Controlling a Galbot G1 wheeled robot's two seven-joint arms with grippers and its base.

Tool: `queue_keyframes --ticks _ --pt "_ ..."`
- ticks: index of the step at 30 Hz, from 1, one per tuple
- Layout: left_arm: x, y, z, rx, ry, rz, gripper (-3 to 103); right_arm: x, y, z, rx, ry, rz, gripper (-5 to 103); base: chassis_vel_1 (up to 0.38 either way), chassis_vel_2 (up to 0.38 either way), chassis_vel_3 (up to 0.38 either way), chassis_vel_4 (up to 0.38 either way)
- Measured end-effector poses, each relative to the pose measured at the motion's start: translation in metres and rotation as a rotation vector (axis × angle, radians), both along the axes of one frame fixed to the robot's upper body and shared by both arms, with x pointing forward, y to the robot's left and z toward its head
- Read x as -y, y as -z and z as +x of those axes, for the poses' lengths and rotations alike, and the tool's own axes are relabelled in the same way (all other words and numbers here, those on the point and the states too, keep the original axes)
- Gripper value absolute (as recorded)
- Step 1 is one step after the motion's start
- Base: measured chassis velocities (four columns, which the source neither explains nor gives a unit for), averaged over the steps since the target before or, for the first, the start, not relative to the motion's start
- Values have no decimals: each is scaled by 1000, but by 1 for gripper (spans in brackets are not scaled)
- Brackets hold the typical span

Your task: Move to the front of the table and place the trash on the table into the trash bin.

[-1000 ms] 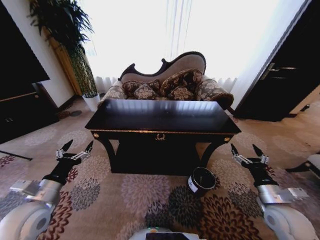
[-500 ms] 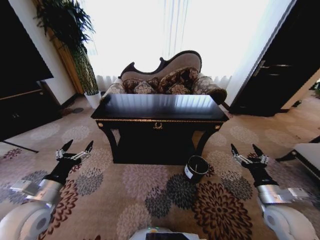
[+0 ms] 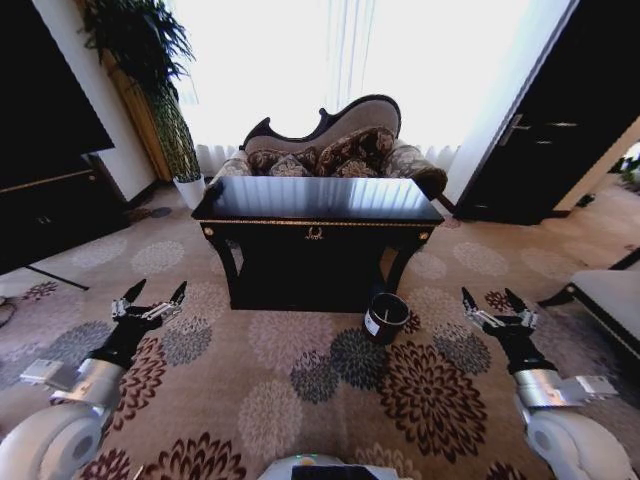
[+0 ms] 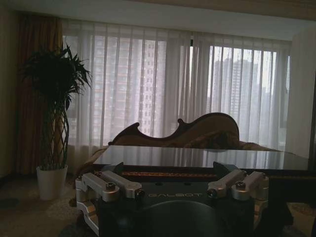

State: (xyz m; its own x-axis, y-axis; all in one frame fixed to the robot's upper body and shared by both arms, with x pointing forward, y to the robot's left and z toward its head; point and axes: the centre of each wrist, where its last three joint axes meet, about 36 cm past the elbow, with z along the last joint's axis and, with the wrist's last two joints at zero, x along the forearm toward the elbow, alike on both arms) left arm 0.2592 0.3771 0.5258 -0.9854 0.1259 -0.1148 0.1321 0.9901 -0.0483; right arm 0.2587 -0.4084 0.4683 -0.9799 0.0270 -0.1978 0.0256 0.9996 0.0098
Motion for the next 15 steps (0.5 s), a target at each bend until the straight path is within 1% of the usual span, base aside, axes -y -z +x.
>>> queue_keyframes --ticks 7,15 --pt "0 0 0 0 0 0 100 0 0 0 0 0 0 100 207 -204 -189 220" --pt "0 0 0 0 0 0 100 0 0 0 -1 0 0 100 178 -144 -166 136"
